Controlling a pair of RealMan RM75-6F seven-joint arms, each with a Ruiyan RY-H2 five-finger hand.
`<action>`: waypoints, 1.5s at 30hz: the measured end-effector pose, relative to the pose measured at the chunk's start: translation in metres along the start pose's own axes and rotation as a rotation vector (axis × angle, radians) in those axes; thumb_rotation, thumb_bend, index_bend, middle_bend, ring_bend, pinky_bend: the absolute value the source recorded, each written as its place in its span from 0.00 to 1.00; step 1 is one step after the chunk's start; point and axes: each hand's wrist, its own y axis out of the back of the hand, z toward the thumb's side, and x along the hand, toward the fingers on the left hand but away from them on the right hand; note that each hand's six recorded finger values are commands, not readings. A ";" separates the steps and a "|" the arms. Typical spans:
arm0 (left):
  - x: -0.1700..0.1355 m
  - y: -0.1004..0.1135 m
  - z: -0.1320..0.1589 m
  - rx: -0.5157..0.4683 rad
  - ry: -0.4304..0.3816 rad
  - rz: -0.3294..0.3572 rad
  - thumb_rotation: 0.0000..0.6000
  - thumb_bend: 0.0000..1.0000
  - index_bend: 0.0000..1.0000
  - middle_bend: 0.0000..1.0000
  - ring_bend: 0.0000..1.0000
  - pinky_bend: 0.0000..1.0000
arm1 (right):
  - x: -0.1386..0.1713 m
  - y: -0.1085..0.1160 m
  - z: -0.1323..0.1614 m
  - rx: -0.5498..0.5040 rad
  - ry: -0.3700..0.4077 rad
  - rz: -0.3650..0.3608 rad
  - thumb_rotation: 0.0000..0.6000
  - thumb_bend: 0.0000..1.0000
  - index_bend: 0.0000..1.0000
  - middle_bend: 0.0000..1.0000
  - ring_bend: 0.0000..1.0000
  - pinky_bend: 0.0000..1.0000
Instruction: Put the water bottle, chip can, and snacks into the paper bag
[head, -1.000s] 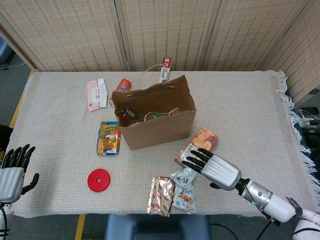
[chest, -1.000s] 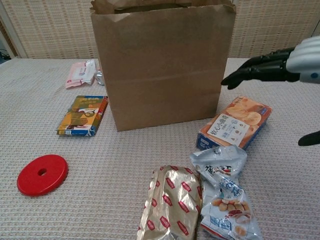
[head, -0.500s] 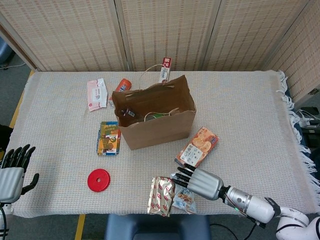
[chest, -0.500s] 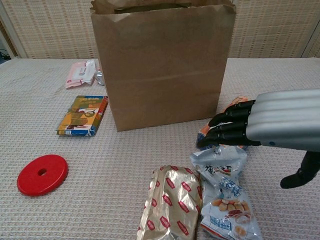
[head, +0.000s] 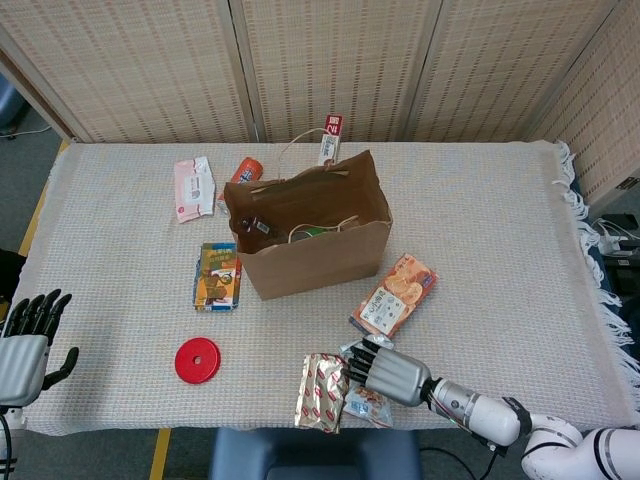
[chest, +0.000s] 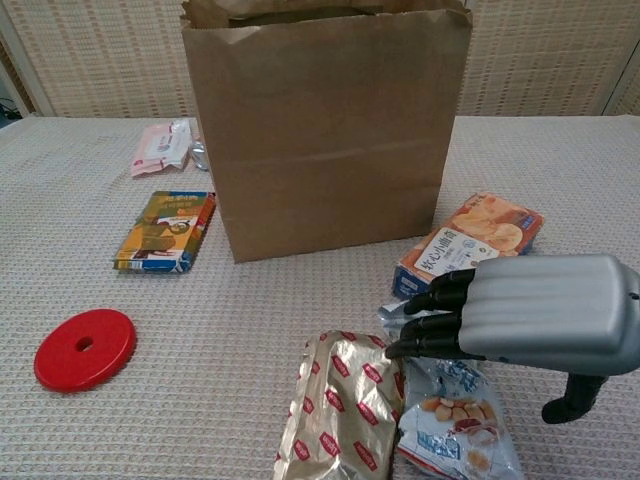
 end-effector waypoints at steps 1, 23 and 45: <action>0.000 0.000 0.000 0.000 -0.001 0.000 1.00 0.40 0.05 0.00 0.00 0.00 | -0.003 -0.001 0.001 0.001 -0.004 -0.001 1.00 0.00 0.01 0.10 0.03 0.13; 0.000 0.000 0.000 -0.007 -0.006 -0.003 1.00 0.40 0.06 0.00 0.00 0.00 | -0.012 0.004 -0.005 -0.009 -0.086 -0.141 1.00 0.37 0.74 0.62 0.62 0.63; 0.000 0.000 0.000 -0.003 -0.002 -0.001 1.00 0.40 0.06 0.00 0.00 0.00 | 0.046 0.162 -0.093 -0.198 -0.369 -0.757 1.00 0.37 0.74 0.62 0.62 0.63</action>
